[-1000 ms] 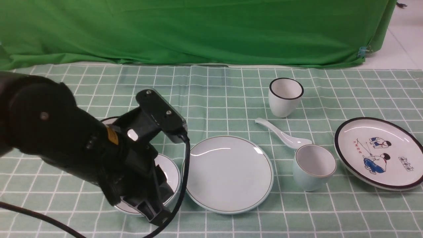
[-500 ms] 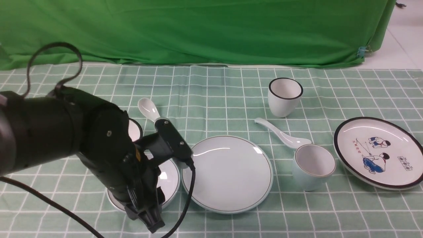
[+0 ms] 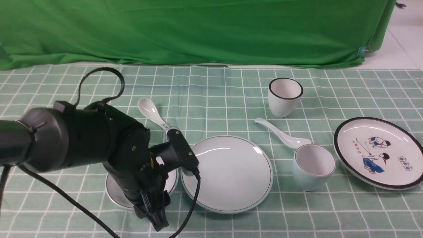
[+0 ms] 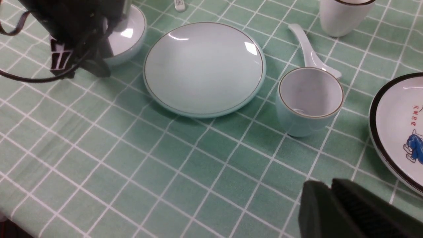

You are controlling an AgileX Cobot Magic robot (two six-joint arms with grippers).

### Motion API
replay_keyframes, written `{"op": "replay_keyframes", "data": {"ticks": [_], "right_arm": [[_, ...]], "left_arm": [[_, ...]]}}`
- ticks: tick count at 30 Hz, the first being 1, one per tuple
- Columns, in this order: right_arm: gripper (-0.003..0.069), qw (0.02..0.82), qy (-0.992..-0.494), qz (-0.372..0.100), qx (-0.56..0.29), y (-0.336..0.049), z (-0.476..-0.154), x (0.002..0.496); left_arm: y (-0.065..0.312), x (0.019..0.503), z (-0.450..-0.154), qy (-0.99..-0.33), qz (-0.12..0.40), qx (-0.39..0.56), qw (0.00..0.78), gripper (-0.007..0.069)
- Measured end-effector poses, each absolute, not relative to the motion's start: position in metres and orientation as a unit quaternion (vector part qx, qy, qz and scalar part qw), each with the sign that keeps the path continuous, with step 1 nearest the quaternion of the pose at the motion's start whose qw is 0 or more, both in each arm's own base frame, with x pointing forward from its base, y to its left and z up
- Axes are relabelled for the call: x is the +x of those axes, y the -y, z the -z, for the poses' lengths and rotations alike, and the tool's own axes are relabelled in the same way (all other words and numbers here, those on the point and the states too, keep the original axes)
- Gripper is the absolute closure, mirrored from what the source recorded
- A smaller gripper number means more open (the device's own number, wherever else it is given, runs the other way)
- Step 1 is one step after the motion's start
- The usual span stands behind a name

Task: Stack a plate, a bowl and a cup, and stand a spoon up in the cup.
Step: Use the left arm to grab a blue rice bowl, then use the left arm to put the blue rice bowl into the blue large plate in the middle

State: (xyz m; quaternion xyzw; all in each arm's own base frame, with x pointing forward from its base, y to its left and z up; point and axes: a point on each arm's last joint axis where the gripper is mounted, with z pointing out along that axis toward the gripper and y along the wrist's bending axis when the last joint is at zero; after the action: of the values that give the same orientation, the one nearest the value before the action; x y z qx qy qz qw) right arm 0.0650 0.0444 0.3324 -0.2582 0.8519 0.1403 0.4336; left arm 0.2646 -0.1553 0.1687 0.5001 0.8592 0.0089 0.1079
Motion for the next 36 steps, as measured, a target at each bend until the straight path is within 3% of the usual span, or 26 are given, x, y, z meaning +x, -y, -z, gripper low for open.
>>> {"op": "replay_keyframes", "data": {"ticks": [4,11,21,25,30,36], "right_arm": [[0.0572,0.434,-0.85,-0.138,-0.263,-0.044,-0.332,0.065],[0.057,0.435,-0.847,-0.131,-0.276,-0.044,-0.332,0.065],[0.057,0.436,-0.846,-0.128,-0.28,-0.045,-0.332,0.066],[0.057,0.436,-0.846,-0.128,-0.28,-0.045,-0.332,0.066],[0.057,0.436,-0.846,-0.128,-0.28,-0.045,-0.332,0.066],[0.057,0.436,-0.846,-0.128,-0.28,-0.045,-0.332,0.066]], "left_arm": [[0.159,0.264,-0.177,-0.863,0.005,0.489,0.123,0.0527],[0.177,0.237,-0.2,-0.865,0.009,0.486,0.122,0.0589],[0.223,0.231,-0.254,-0.827,0.038,0.505,0.246,0.0593],[0.24,0.245,-0.247,-0.814,0.062,0.501,0.288,0.0593],[0.255,0.259,-0.2,-0.811,0.053,0.523,0.257,0.0593],[0.26,0.26,-0.19,-0.802,0.06,0.539,0.251,0.0592]]}}
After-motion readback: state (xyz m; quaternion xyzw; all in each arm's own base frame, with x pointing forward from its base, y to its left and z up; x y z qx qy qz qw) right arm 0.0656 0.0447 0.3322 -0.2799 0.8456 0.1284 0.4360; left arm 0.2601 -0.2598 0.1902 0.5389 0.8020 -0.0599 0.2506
